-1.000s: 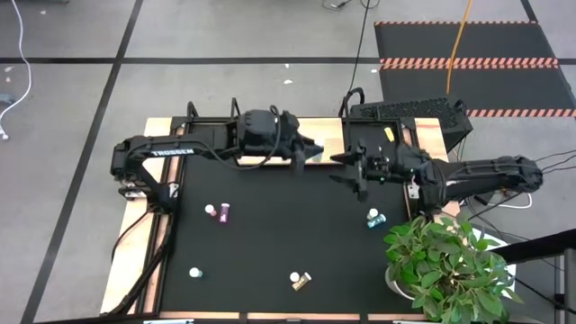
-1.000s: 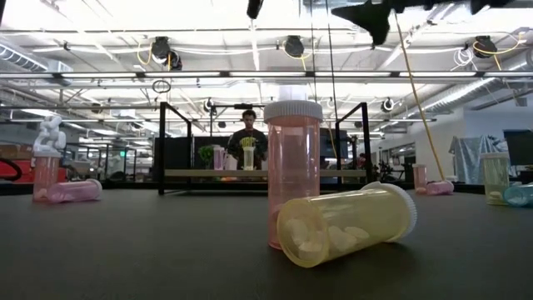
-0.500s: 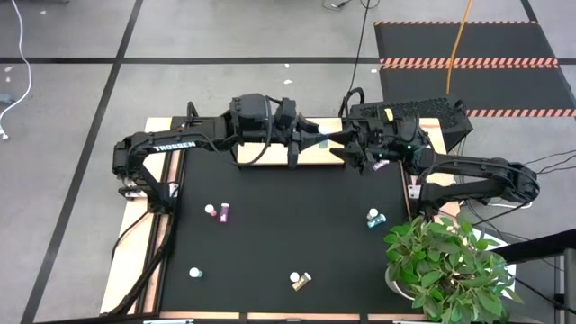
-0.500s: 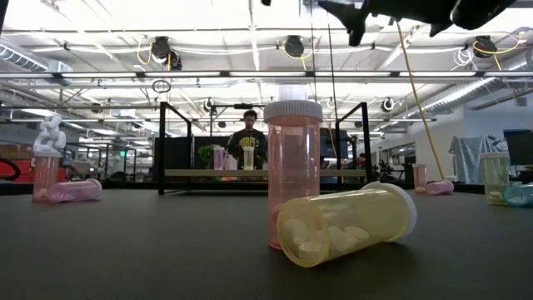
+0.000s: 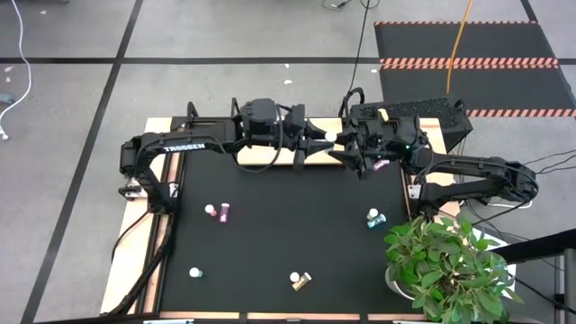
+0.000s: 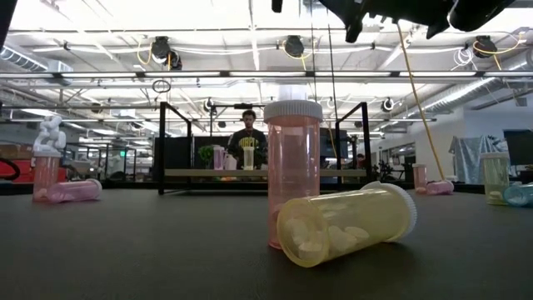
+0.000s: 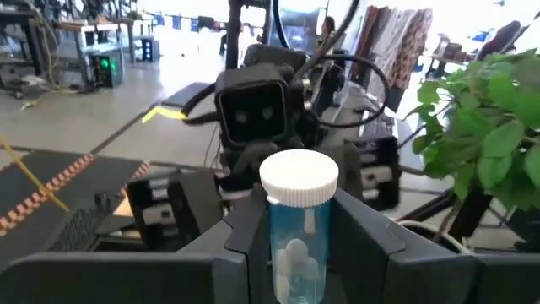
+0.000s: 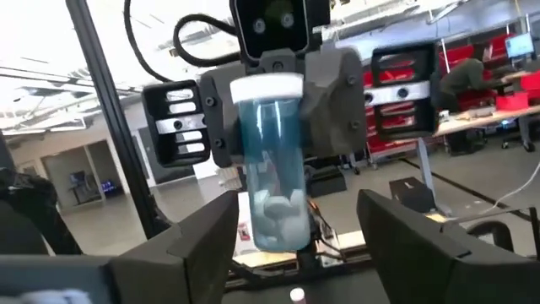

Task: Pick and place medicine bottles onto shelf by color
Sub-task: Put the left blue pill bottle on the shelf

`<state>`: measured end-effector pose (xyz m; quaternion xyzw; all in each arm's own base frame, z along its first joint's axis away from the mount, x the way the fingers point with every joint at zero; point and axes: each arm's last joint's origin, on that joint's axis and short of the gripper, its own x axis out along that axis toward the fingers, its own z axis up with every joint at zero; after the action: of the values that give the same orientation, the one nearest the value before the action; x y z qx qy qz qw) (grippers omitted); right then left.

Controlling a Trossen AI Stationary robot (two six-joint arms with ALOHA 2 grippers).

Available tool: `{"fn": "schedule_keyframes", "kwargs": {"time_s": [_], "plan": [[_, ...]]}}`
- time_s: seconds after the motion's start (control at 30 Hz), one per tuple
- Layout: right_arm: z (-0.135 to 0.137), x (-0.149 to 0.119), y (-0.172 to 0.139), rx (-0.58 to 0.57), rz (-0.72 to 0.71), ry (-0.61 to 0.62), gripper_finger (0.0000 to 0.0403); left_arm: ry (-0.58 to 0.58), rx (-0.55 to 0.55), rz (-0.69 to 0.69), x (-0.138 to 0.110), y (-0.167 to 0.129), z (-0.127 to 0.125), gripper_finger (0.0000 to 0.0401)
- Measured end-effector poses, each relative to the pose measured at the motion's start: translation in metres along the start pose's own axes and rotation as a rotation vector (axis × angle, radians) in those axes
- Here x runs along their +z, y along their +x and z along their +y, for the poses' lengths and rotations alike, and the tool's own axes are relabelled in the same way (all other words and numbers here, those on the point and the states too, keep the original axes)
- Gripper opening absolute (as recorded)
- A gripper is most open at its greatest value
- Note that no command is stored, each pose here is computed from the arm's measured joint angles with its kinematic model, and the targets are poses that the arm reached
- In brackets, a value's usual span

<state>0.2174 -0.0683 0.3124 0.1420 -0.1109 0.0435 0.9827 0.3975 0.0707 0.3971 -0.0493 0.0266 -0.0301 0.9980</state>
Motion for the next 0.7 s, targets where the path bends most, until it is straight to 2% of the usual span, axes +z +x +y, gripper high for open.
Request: {"fn": "schedule_keyframes", "kwargs": {"time_s": [0.27, 0.7], "plan": [[-0.0030, -0.0044, -0.0005, -0.023, 0.045, 0.032, 0.0198, -0.008, 0.016, -0.018, -0.0025, 0.0052, 0.0001, 0.0108], [-0.0026, -0.0044, -0.0006, -0.017, 0.047, 0.046, 0.0106, -0.001, 0.023, 0.001, -0.0047, 0.0053, 0.0008, 0.0108]]}}
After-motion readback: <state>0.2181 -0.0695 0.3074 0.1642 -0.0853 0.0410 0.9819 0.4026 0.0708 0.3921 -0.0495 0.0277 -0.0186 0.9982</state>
